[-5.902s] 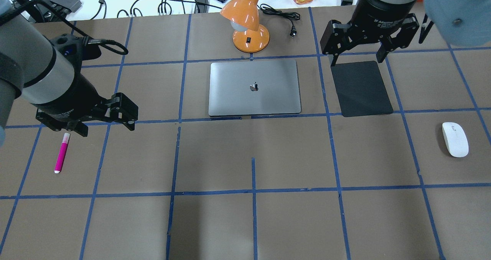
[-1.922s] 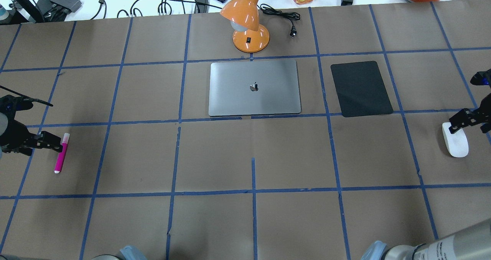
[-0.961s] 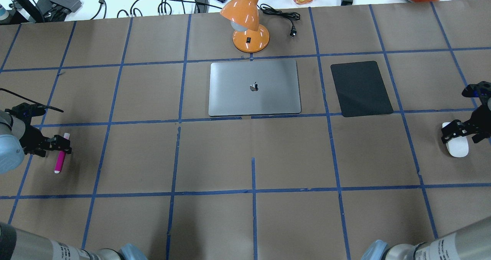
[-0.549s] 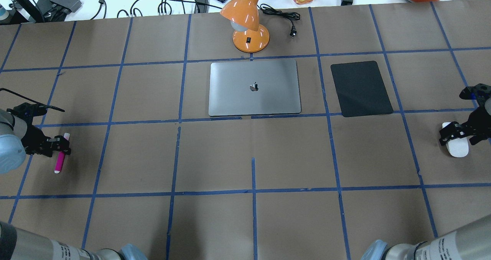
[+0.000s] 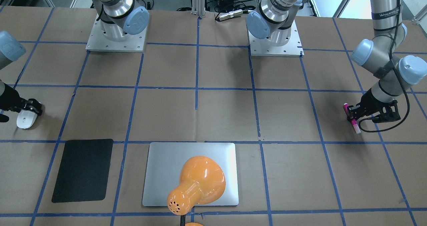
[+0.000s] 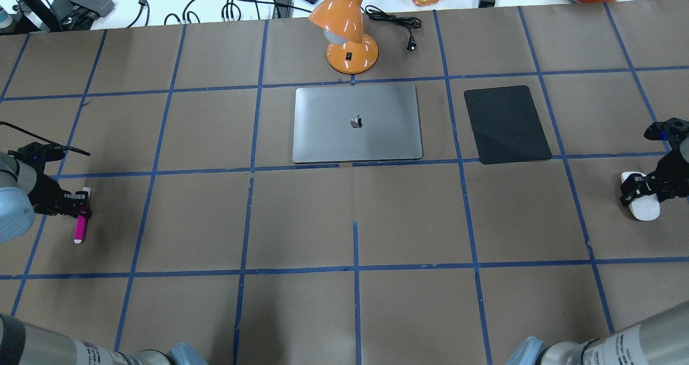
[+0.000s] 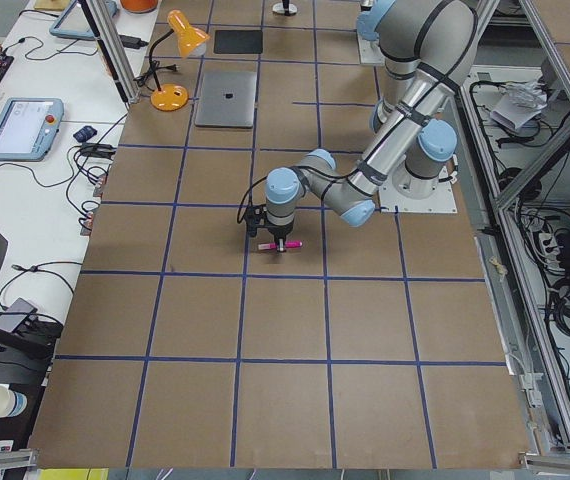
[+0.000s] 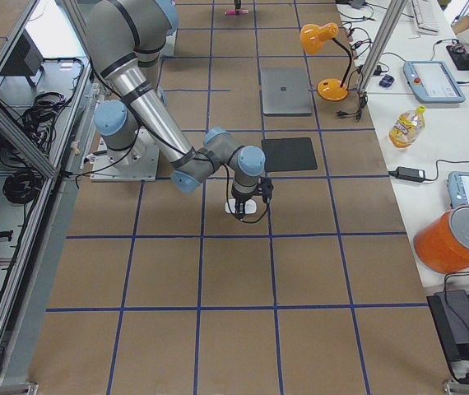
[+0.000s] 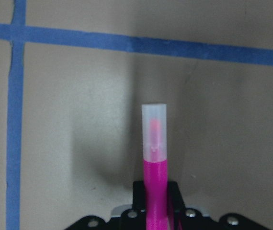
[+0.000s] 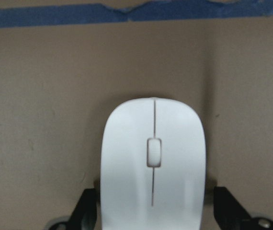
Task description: Place pen and mouse around notebook
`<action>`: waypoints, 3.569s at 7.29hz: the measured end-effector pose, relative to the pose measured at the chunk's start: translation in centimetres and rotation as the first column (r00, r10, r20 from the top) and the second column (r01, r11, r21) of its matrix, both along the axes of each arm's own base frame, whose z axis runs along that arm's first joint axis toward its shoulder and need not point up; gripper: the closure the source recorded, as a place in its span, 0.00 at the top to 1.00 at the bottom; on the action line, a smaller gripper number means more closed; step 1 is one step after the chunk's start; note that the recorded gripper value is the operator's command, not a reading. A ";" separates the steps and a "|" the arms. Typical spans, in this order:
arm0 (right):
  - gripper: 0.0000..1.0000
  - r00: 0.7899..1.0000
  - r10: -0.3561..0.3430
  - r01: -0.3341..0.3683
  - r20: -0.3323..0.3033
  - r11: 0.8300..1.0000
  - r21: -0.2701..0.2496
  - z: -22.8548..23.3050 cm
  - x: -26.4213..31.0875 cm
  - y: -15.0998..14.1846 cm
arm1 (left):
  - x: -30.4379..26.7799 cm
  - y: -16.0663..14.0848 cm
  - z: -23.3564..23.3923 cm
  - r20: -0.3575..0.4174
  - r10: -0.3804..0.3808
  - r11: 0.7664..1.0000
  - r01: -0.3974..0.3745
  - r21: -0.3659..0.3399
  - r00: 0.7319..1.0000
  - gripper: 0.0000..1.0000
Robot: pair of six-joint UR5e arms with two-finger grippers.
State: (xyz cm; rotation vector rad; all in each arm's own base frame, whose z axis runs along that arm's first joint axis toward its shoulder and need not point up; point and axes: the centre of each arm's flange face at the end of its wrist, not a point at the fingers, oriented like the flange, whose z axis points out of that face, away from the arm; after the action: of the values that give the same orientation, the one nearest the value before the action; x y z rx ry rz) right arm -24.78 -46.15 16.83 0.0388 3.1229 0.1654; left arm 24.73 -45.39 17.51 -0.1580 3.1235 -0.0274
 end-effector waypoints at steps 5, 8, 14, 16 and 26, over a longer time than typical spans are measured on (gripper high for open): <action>0.60 0.996 0.079 -0.082 -0.045 0.994 -0.069 4.0 3.4 -4.5 | -4.0 -2.1 4.7 0.022 0.168 0.986 -0.168 0.011 0.986 0.00; 0.60 0.987 0.155 -0.159 -0.043 0.979 -0.126 6.5 13.3 -9.9 | -10.7 -4.1 5.9 0.013 0.327 0.945 -0.327 -0.002 0.945 0.00; 0.61 0.996 0.078 -0.072 0.046 0.988 -0.135 3.2 22.3 -16.4 | -29.1 -5.6 8.4 -0.045 0.609 0.791 -0.610 -0.049 0.792 0.00; 0.63 0.997 0.049 -0.042 0.052 0.991 -0.127 2.6 22.6 -16.5 | -35.6 -5.0 8.4 -0.074 0.713 0.696 -0.717 -0.051 0.697 0.00; 0.81 0.999 0.036 -0.031 0.041 0.993 -0.112 8.8 22.6 -15.8 | -56.9 -4.1 4.7 -0.135 0.946 0.299 -0.954 0.023 0.293 0.00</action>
State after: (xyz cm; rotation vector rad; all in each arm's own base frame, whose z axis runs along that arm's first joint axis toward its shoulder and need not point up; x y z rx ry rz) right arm -2.16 -61.91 25.67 -0.0176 3.0848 -0.0084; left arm -32.14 -49.52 22.24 -2.0537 2.5115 -0.1001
